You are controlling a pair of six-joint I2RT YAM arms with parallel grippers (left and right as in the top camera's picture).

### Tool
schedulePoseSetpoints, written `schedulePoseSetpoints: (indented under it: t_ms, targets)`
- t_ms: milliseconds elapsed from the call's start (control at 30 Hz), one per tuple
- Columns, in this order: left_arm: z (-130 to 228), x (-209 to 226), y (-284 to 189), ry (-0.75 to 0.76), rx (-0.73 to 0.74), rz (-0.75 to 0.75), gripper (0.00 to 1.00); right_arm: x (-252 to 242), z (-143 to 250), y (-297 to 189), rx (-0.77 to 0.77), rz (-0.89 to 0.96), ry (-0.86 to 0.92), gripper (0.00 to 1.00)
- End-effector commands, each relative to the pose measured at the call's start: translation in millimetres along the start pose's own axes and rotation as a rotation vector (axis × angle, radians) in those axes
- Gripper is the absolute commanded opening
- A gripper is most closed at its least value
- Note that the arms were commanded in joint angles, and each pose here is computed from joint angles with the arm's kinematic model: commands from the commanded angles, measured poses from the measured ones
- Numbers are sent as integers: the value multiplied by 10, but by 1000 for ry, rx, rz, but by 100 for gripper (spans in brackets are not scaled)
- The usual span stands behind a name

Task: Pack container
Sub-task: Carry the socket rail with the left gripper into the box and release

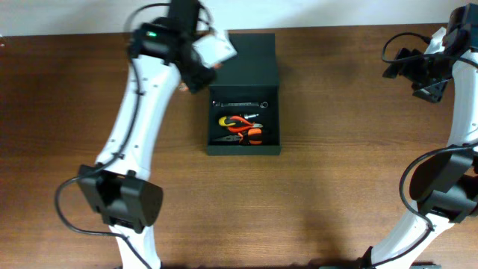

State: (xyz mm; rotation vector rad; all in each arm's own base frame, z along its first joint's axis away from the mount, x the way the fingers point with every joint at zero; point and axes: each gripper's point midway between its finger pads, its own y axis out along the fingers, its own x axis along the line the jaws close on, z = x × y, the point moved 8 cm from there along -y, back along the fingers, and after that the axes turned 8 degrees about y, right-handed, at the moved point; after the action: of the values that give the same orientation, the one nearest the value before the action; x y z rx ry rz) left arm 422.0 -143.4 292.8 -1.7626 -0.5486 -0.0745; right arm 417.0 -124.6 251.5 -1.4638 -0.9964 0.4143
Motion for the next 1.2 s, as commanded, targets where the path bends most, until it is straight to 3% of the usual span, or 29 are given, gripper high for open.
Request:
schedulePoseSetpoints:
  t_ms: [0, 233, 533, 667, 1033, 1100, 1133, 1167]
  targets:
    - [-207, -143, 50, 264, -27, 23, 2, -25, -4, 24, 5, 11, 10, 89]
    - [-414, -371, 391, 362, -80, 147, 2, -25, -6, 24, 4, 11, 9, 89]
    - [-416, -499, 900, 373, -30, 247, 2, -26, -2, 24, 7, 12, 10, 89]
    - [-387, -539, 1106, 461, -21, 283, 2, -27, 2, 24, 9, 13, 10, 89]
    - [-405, -486, 1517, 491, -26, 251, 2, -43, 44, 23, 34, 22, 17, 89]
    - [-406, -482, 1552, 491, -25, 248, 19, -46, 54, 23, 40, 24, 18, 89]
    - [-406, -477, 1561, 491, -23, 244, 37, -47, 57, 22, 42, 25, 18, 89]
    - [-408, -474, 1567, 487, -23, 241, 100, -48, 60, 22, 44, 26, 19, 89]
